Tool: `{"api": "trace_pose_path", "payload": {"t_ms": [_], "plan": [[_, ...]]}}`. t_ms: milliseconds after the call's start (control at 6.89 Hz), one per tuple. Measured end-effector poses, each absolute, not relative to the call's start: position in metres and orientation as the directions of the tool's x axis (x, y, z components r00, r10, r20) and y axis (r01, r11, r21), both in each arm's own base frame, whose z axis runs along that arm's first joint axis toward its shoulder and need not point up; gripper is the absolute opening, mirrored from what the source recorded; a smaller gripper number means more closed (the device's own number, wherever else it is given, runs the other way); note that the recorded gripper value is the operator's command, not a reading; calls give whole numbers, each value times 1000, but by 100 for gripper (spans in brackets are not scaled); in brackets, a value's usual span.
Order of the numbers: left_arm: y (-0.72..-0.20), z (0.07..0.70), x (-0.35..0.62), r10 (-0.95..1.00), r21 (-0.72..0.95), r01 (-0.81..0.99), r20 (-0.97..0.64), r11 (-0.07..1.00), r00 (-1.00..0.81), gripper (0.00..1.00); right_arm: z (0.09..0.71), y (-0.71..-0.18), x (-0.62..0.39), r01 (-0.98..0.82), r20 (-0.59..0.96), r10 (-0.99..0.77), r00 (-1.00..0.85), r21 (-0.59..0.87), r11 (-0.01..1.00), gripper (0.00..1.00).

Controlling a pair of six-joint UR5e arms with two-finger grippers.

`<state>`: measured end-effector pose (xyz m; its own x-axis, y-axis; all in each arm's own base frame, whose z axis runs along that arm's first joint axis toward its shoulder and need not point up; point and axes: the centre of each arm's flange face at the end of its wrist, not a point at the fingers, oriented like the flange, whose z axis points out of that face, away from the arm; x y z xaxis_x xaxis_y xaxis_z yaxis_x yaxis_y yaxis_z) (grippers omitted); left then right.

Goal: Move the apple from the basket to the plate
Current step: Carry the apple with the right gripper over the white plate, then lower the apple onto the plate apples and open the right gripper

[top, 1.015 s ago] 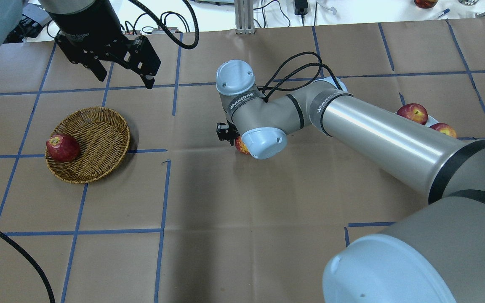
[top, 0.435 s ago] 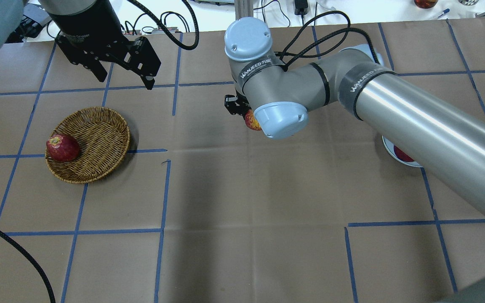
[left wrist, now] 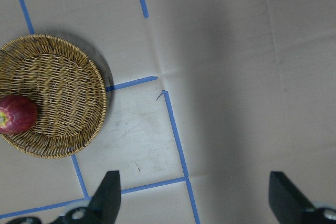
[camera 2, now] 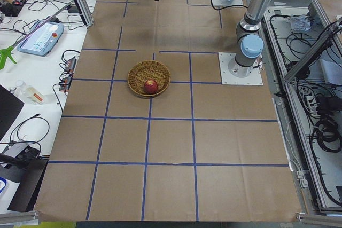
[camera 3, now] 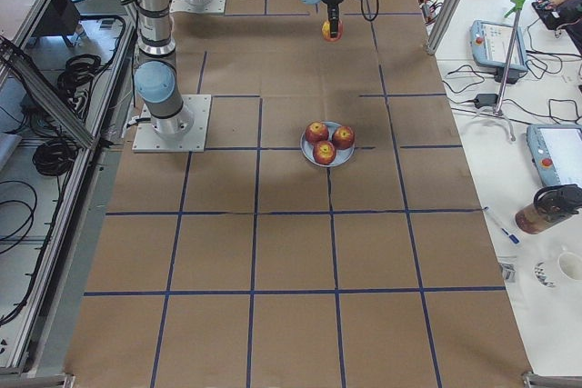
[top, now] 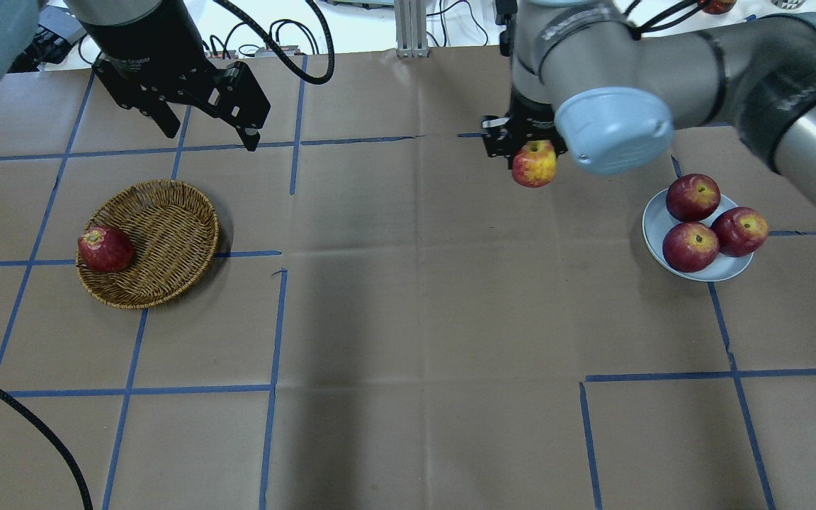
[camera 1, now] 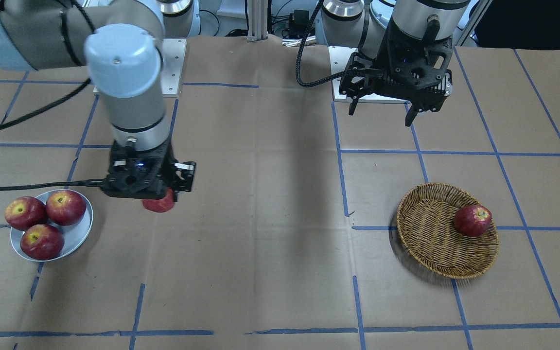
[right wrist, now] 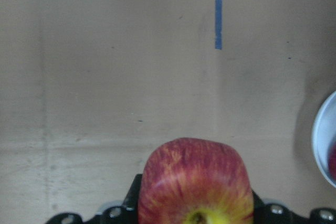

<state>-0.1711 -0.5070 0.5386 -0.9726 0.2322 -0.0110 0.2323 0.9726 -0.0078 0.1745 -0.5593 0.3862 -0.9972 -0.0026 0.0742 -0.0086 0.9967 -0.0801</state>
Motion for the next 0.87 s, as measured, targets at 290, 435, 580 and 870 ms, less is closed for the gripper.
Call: {"api": "trace_pose_path", "payload": {"t_ms": [290,435,580,870], "plan": [[-507,538,-171,232,-7,233,-11,973,-973,99,382,-554,42,-41,72,-38,-997,-34,999,52],[-507,538,-172,233,-7,233,-11,972,-972,99,378,-550,-16,-51,50,-49,-998,-25,998,52],[-507,538,-172,233,-6,234,-11,972,-972,99,369,-546,-61,-61,24,-61,-998,-21,998,52],[-507,538,-172,234,-5,234,-11,972,-972,99,331,-547,-101,-69,-2,-69,-998,-39,997,52]]}}
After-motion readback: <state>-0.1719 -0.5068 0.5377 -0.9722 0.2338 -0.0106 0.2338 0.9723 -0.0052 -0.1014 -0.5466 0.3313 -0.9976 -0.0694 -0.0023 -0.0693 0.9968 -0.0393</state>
